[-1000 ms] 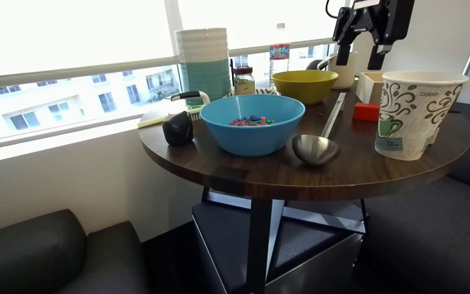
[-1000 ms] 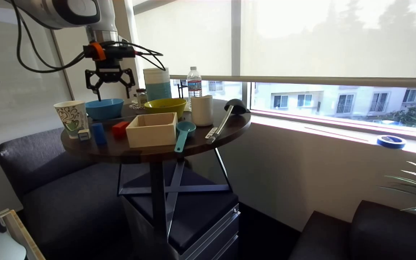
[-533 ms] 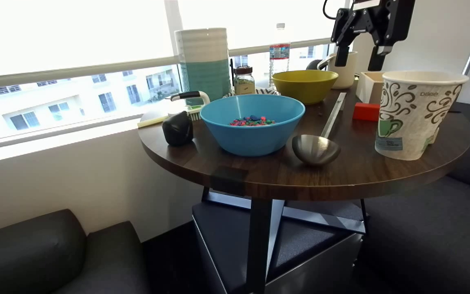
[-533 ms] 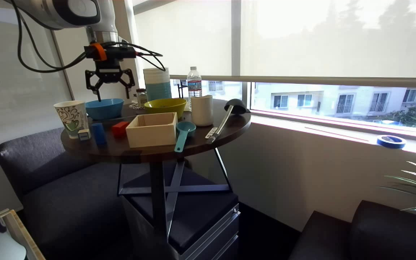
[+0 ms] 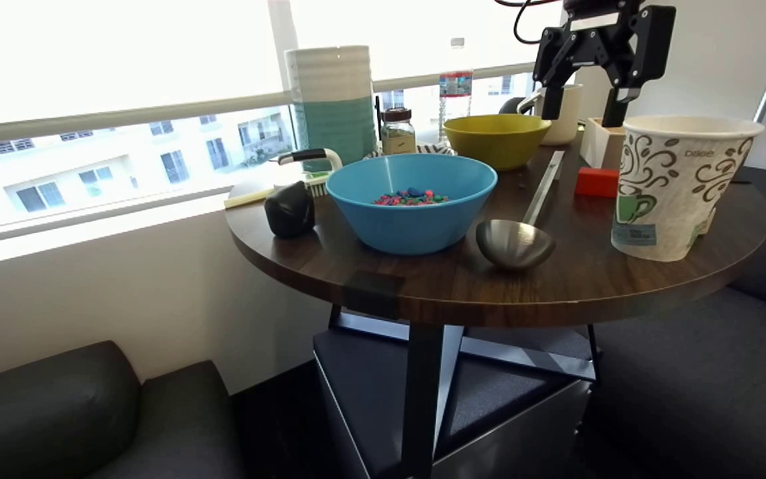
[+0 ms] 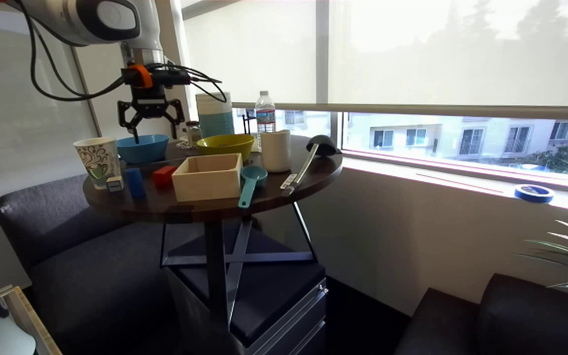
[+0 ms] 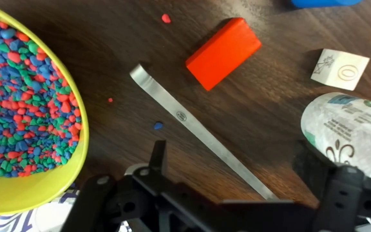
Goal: Use the ladle to move some of the yellow bowl's contents to the blue bowl
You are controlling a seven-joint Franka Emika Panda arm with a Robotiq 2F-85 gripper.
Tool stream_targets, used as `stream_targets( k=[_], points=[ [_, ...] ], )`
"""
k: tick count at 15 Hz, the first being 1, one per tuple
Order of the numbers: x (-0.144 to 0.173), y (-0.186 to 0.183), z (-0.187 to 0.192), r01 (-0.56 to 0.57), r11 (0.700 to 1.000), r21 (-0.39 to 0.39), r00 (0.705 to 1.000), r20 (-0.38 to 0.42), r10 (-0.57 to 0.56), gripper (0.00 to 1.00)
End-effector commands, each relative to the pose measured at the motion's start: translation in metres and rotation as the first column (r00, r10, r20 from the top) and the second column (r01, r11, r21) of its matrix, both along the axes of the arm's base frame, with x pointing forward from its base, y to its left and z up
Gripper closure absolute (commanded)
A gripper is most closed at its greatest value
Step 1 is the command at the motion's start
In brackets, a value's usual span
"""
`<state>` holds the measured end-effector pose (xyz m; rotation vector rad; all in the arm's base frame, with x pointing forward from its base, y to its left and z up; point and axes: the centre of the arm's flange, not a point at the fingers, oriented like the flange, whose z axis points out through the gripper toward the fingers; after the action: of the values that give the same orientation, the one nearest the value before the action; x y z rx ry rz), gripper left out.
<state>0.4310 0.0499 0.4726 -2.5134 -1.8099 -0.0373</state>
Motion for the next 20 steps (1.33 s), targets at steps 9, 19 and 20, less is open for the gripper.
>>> stream_targets(
  k=[9, 19, 20],
  points=[
    [0.001, 0.028, -0.031, -0.317, 0.944, 0.090, 0.948, 0.020, 0.316, 0.00],
    [0.007, 0.033, -0.050, -0.340, 0.937, 0.081, 0.940, 0.009, 0.341, 0.00],
    [0.008, 0.034, -0.053, -0.358, 0.930, 0.088, 0.933, -0.001, 0.360, 0.00]
  ],
)
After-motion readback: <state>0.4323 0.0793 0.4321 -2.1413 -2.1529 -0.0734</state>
